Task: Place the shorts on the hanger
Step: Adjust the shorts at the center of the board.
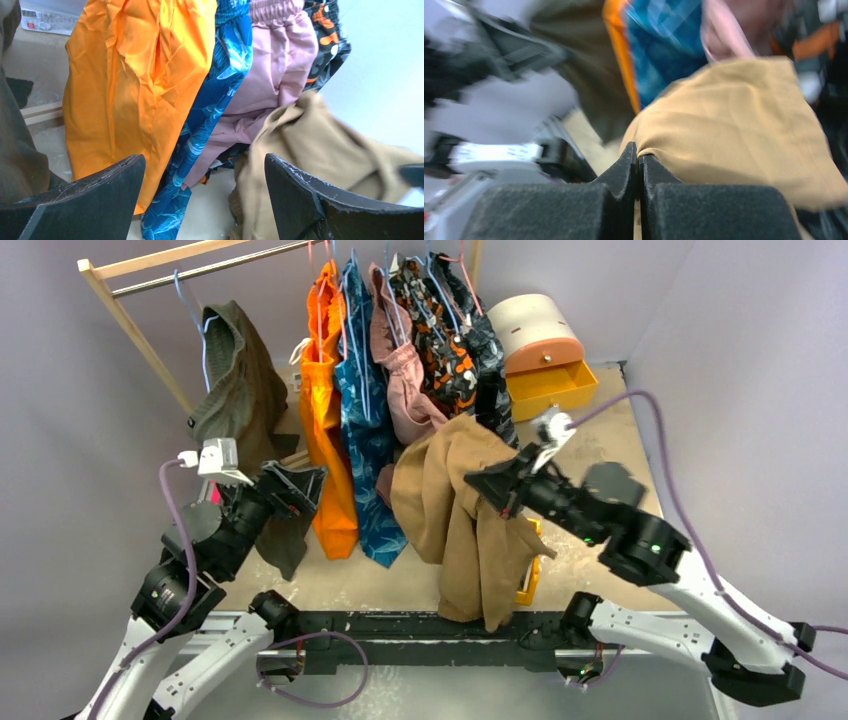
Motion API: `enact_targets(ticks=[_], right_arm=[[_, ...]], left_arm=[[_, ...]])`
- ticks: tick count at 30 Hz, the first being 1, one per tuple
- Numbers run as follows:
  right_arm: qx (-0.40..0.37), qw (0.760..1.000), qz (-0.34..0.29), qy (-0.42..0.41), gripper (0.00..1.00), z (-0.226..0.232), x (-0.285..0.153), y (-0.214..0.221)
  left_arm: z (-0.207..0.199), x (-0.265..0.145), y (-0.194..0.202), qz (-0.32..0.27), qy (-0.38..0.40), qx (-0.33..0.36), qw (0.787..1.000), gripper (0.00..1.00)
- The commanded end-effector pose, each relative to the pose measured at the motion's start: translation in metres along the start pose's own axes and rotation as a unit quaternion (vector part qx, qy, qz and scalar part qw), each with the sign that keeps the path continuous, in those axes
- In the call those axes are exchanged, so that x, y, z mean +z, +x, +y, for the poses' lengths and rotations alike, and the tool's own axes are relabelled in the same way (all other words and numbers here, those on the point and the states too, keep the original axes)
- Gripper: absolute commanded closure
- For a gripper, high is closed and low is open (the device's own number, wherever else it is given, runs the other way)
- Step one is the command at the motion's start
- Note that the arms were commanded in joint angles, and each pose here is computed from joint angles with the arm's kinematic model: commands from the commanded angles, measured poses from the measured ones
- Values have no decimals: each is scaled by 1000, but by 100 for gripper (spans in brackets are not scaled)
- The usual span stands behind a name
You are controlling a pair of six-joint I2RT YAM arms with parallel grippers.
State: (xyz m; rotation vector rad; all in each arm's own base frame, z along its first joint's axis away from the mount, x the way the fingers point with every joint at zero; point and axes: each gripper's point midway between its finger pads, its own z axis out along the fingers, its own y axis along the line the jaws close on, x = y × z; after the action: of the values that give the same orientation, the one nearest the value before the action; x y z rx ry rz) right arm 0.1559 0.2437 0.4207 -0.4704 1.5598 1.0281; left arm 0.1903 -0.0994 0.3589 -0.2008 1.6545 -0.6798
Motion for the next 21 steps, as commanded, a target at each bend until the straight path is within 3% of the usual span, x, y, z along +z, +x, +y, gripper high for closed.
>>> enact_targets(ticks=[1, 2, 3, 5, 7, 12, 16, 21], right_arm=[[38, 972, 101, 208, 100, -86, -1, 92], [49, 964, 115, 234, 98, -95, -5, 105], [53, 959, 128, 248, 88, -100, -10, 114], [51, 958, 138, 244, 56, -99, -15, 119], [41, 964, 138, 223, 36, -93, -18, 114], [-15, 978, 151, 145, 30, -70, -6, 102], [-20, 975, 209, 69, 25, -49, 6, 131], [-31, 958, 263, 107, 18, -67, 10, 163]], left_arm=[[8, 6, 12, 6, -9, 2, 1000, 12], [9, 7, 16, 11, -11, 3, 1000, 12], [11, 8, 21, 17, -14, 3, 1000, 12], [16, 10, 29, 26, -20, 6, 999, 12], [21, 11, 36, 32, -25, 8, 999, 12], [31, 15, 50, 47, -42, 16, 998, 12], [39, 16, 62, 58, -51, 21, 997, 13], [47, 14, 69, 59, -59, 19, 996, 12]])
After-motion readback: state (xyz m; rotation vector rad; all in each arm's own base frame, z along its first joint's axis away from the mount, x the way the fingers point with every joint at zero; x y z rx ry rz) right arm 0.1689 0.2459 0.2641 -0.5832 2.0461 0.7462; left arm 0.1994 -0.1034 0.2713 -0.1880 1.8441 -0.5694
